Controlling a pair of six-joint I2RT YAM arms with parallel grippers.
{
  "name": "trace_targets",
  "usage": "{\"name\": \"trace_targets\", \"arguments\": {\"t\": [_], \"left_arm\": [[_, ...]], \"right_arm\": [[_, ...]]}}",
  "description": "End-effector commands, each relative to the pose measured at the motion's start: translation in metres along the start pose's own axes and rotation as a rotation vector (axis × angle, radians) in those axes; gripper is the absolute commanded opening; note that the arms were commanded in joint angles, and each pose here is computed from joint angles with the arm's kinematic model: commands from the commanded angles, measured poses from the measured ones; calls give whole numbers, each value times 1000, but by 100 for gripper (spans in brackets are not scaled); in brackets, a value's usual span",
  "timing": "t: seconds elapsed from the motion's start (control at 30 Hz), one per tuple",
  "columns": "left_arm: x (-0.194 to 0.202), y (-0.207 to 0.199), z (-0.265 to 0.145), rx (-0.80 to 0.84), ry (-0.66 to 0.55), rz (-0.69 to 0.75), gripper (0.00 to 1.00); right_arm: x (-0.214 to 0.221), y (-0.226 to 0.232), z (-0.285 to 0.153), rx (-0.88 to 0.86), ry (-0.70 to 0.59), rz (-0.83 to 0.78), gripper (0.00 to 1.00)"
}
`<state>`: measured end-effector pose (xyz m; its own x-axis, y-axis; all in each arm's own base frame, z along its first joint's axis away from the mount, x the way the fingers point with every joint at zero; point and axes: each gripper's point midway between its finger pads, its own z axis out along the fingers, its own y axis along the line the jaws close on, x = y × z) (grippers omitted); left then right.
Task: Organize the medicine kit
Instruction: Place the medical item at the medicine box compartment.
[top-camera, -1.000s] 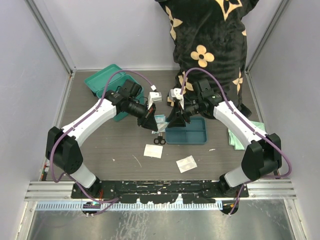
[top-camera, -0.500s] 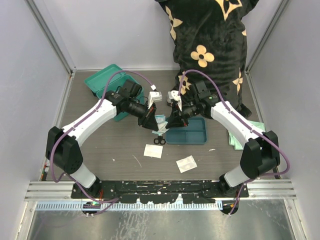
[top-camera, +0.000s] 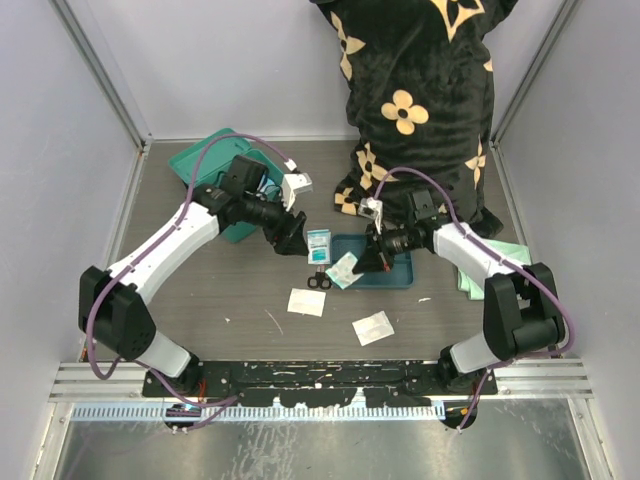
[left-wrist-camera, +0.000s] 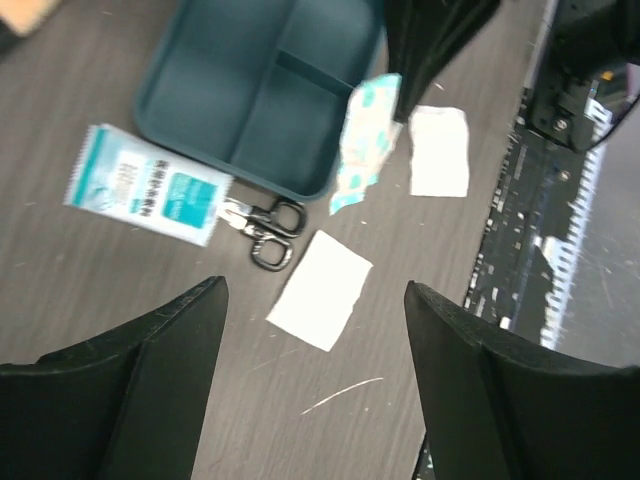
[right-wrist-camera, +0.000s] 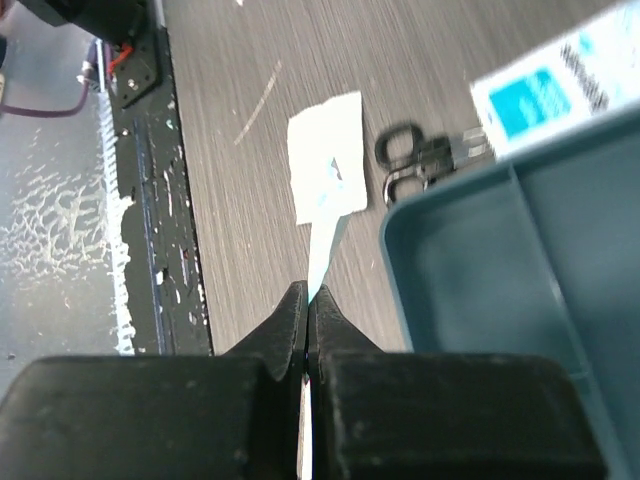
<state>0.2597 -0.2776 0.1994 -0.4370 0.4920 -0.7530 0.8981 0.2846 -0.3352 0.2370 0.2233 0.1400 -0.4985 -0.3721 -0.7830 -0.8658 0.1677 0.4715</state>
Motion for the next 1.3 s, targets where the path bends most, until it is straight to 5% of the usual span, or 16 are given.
{"name": "trace_targets", "arguments": {"t": [0.0, 0.27, 0.67, 1.27], "left_arm": [[-30, 18, -26, -164, -85, 106, 75], [-28, 32, -31, -239, -74, 116, 81], [-23, 39, -29, -268, -63, 107, 86], [-20, 48, -26, -285, -36, 115, 89]], "right_arm": [[-6, -14, -5, 160, -55, 73, 1], [6, -46, -17, 351, -131, 282, 1], [15, -61, -13, 372, -237, 484, 1], [57, -68, 7, 444, -196, 621, 7]]}}
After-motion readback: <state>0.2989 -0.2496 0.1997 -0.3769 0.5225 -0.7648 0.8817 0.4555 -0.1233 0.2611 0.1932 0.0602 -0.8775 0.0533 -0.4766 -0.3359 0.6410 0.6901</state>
